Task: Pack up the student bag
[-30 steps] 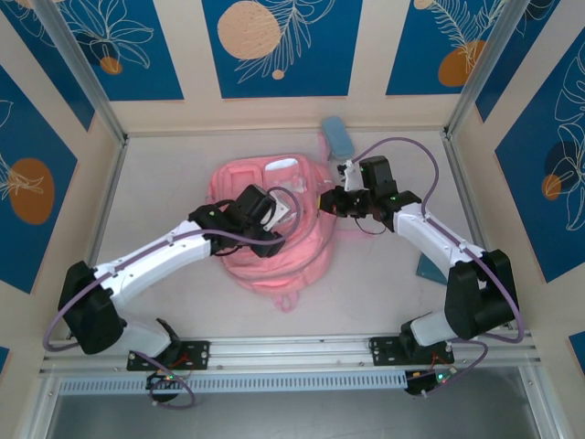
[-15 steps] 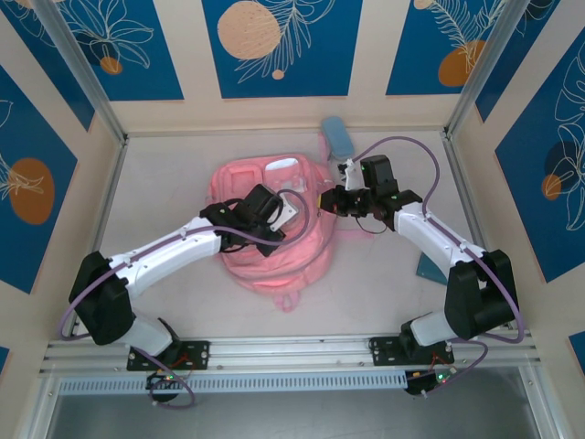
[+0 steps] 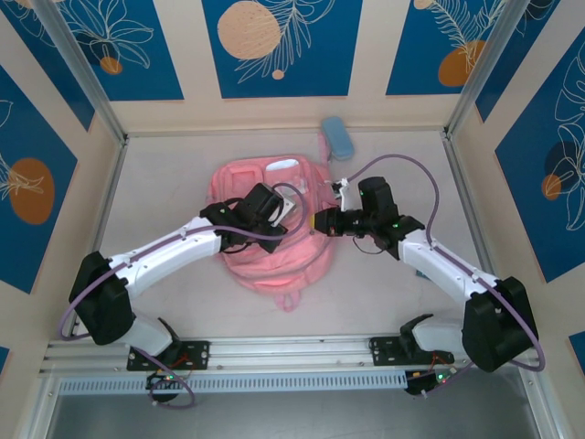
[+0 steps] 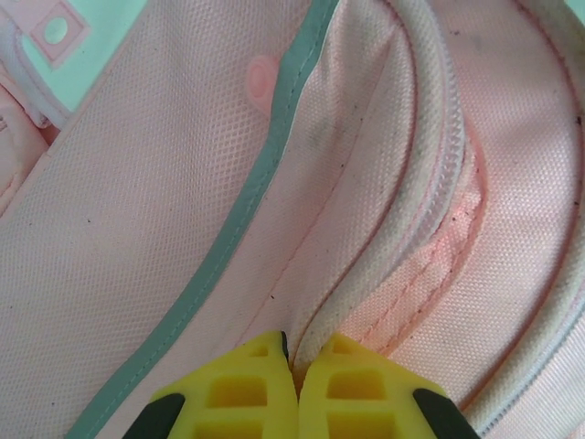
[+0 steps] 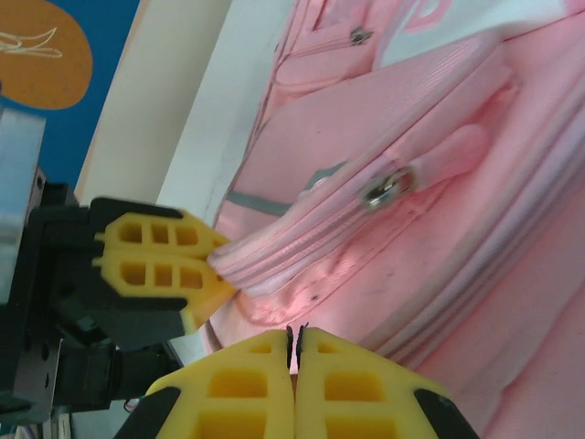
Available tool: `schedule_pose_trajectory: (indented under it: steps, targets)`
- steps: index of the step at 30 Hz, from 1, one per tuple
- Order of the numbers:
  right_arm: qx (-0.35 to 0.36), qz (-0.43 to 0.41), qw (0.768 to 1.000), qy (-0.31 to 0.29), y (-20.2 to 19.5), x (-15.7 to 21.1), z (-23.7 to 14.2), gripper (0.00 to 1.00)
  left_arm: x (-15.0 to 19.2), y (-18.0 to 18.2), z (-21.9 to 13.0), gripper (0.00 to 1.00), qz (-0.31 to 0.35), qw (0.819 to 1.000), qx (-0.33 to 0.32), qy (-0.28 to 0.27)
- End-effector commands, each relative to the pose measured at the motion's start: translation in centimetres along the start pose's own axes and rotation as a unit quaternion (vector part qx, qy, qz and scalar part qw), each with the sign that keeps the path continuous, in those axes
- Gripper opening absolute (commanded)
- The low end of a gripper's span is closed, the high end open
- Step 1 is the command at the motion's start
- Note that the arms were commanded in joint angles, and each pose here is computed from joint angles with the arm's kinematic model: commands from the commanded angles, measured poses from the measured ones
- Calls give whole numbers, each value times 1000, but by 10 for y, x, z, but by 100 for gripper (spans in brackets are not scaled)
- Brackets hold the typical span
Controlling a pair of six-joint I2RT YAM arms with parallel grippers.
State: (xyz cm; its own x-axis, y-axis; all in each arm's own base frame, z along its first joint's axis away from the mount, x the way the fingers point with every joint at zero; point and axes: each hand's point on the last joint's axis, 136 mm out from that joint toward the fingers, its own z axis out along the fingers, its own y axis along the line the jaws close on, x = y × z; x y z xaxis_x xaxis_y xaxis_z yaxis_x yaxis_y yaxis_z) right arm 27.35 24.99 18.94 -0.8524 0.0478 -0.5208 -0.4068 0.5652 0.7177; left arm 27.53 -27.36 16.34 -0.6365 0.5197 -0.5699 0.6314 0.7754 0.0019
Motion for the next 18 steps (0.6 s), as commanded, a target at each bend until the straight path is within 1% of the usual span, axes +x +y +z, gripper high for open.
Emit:
schedule_pose_trajectory:
  steps: [1, 3, 6, 9, 11, 14, 15, 18]
  targets:
    - [-57, -7, 998, 18, 35, 17, 4, 0, -40, 12, -11, 0, -46, 997, -25, -65]
    - [-61, -11, 998, 26, 39, 27, 13, 0, -42, 12, -12, 0, -52, 996, -26, -68]
    - [-78, -30, 995, 56, 50, 46, 27, 0, -46, 14, -14, 0, -59, 995, -29, -74]
    - [-60, -33, 995, 73, 44, 57, 37, 0, -47, 14, -17, 0, -60, 995, -27, -79]
    - [-52, -27, 995, 76, 40, 59, 37, 0, -48, 15, -19, 0, -63, 994, -25, -82]
    - [-34, -21, 997, 61, 36, 52, 30, 1, -46, 17, -19, 0, -63, 994, -23, -81]
    - [-28, -18, 998, 52, 35, 48, 25, 7, -44, 16, -19, 0, -61, 995, -22, -80]
    - [1, 14, 999, 29, 24, 37, 12, 27, -40, 16, -20, 0, -53, 995, -19, -80]
